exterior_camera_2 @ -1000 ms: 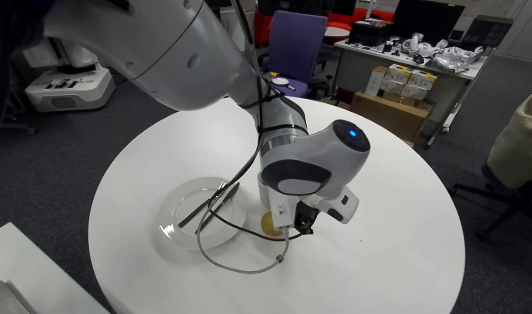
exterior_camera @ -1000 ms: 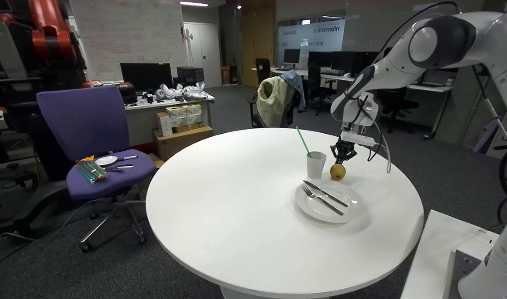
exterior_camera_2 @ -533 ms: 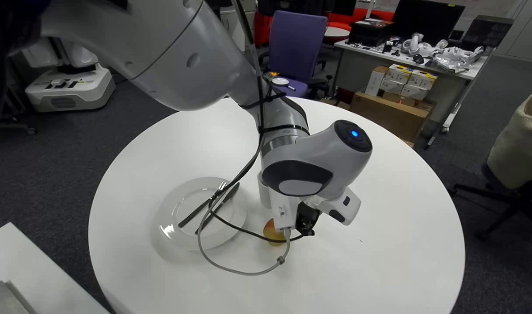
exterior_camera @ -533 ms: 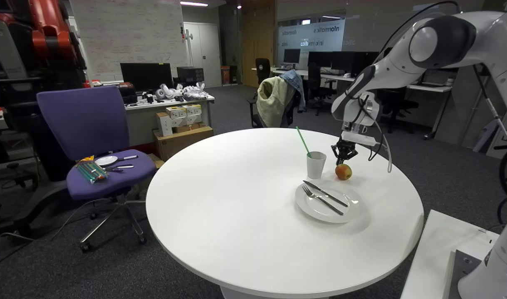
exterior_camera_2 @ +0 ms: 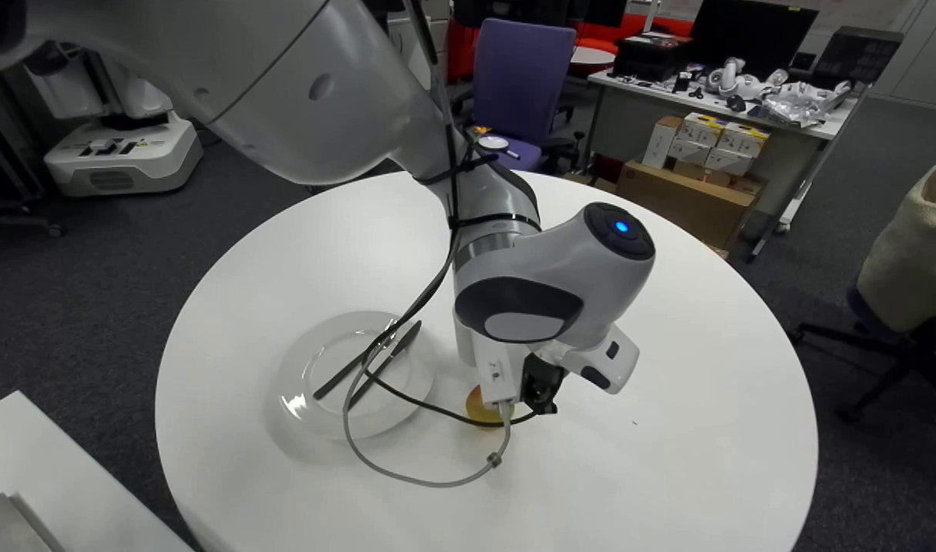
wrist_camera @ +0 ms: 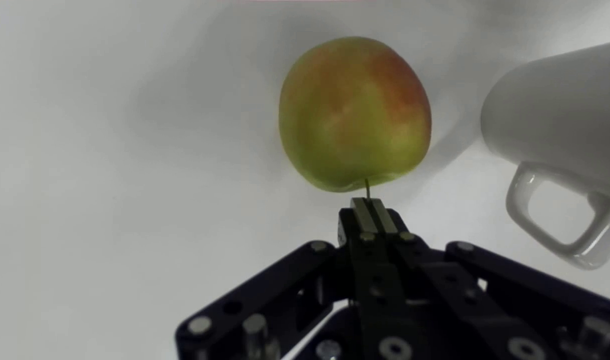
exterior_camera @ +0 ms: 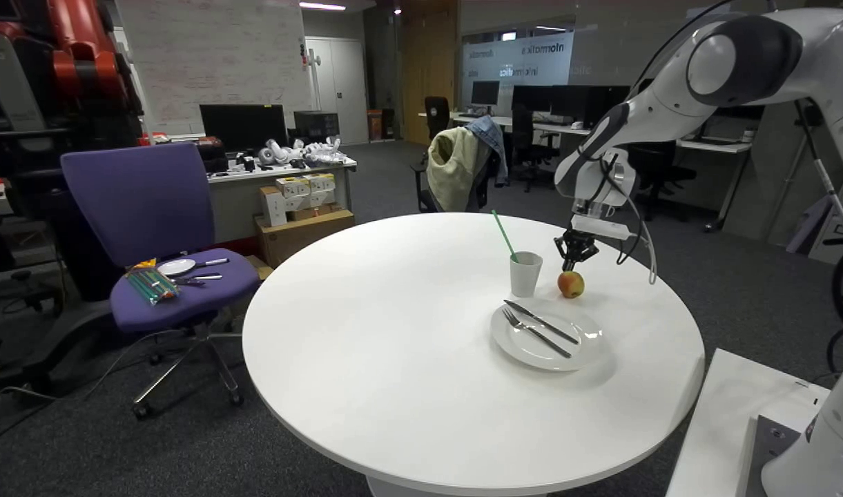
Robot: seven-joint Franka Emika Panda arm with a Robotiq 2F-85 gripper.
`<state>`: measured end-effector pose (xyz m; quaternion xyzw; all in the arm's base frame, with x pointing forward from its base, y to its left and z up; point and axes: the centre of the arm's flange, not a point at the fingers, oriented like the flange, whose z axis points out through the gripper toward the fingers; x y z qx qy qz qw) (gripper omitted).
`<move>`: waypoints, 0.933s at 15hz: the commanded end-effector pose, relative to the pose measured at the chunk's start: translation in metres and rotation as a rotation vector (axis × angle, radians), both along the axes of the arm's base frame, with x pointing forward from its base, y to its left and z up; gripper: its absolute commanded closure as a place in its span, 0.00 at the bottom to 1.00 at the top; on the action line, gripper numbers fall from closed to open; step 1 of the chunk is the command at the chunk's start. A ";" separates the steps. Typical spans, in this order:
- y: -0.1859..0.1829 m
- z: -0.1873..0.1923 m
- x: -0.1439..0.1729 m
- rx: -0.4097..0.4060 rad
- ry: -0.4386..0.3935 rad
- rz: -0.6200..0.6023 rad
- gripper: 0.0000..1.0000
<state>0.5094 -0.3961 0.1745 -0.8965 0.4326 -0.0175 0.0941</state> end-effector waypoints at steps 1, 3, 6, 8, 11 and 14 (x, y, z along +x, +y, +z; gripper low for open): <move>0.017 0.038 -0.022 -0.059 -0.040 0.036 1.00; 0.021 0.046 -0.025 -0.083 -0.052 0.046 1.00; 0.028 0.055 -0.026 -0.104 -0.061 0.060 1.00; 0.033 0.057 -0.027 -0.110 -0.062 0.069 1.00; 0.039 0.058 -0.027 -0.108 -0.056 0.079 1.00; 0.049 0.052 -0.027 -0.114 -0.048 0.093 1.00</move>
